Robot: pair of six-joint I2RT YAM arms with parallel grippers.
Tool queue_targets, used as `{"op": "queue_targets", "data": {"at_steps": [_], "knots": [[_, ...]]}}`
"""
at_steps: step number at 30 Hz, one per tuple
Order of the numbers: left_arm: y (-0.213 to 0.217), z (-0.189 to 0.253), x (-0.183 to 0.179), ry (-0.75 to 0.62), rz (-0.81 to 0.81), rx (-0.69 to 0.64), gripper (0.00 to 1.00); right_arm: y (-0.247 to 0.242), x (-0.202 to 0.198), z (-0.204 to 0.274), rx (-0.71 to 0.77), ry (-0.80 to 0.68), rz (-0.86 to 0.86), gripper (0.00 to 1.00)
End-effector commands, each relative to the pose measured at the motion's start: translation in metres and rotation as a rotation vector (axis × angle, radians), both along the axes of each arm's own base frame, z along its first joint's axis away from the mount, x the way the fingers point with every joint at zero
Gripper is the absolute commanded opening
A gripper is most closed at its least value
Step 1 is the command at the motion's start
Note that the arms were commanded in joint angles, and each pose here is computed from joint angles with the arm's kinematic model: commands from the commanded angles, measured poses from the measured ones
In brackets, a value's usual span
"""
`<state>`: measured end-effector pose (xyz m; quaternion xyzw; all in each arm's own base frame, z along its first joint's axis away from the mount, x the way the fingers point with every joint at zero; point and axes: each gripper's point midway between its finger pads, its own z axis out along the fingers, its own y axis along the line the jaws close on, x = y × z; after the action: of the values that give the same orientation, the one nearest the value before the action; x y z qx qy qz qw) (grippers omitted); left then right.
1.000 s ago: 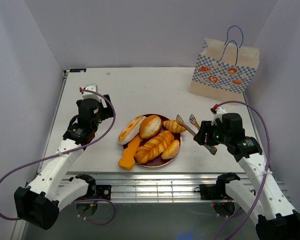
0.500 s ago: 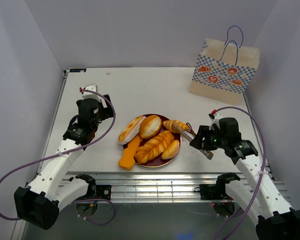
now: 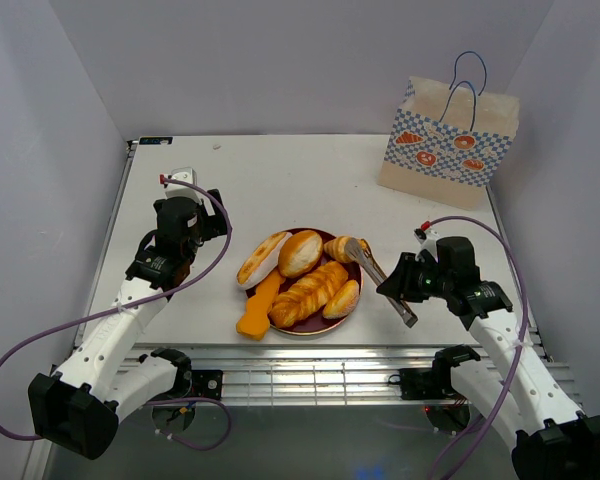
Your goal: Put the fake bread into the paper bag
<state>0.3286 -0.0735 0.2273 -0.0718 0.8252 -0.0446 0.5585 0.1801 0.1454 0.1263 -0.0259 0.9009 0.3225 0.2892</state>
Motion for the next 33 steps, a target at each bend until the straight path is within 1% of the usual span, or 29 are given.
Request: {"op": "queue_targets", "data": {"at_steps": [1,2,3,5,6,9,14,17,24,27,28,31,32,33], "knots": [[-0.004,0.018,0.001,-0.032,-0.013,-0.021,0.98,0.006,0.014,0.028,0.034,-0.09,0.007,0.32],[-0.004,0.018,0.001,-0.032,-0.014,-0.021,0.98,0.007,0.015,0.029,0.037,-0.09,0.008,0.29],[-0.004,0.018,0.001,-0.032,-0.014,-0.022,0.98,0.007,0.015,0.031,0.039,-0.093,0.011,0.24],[-0.004,0.018,0.001,-0.032,-0.014,-0.021,0.98,0.008,0.016,0.039,0.048,-0.112,0.016,0.19],[-0.004,0.019,0.001,-0.033,-0.014,-0.022,0.98,0.009,0.016,0.042,0.051,-0.121,0.018,0.14],[-0.004,0.019,0.0,-0.035,-0.013,-0.022,0.98,0.008,0.021,0.062,0.058,-0.175,0.012,0.08],[-0.003,0.02,0.0,-0.038,-0.013,-0.023,0.98,0.002,0.033,0.103,0.053,-0.302,-0.039,0.08],[-0.003,0.021,0.0,-0.039,-0.013,-0.023,0.98,-0.003,0.039,0.12,0.046,-0.349,-0.072,0.08],[-0.003,0.022,0.0,-0.044,-0.013,-0.025,0.98,-0.013,0.062,0.18,0.049,-0.508,-0.168,0.08],[-0.004,0.023,-0.001,-0.045,-0.014,-0.027,0.98,-0.02,0.076,0.218,0.051,-0.597,-0.23,0.08],[-0.004,0.023,-0.001,-0.045,-0.015,-0.028,0.98,-0.026,0.084,0.235,0.044,-0.631,-0.276,0.08],[-0.002,0.024,-0.001,-0.05,-0.01,-0.026,0.98,-0.036,0.097,0.257,0.028,-0.662,-0.348,0.08],[-0.002,0.024,-0.001,-0.05,-0.006,-0.024,0.98,-0.037,0.097,0.275,0.041,-0.697,-0.359,0.08],[0.0,0.025,-0.001,-0.055,0.003,-0.022,0.98,-0.037,0.099,0.282,0.045,-0.705,-0.363,0.08]]}}
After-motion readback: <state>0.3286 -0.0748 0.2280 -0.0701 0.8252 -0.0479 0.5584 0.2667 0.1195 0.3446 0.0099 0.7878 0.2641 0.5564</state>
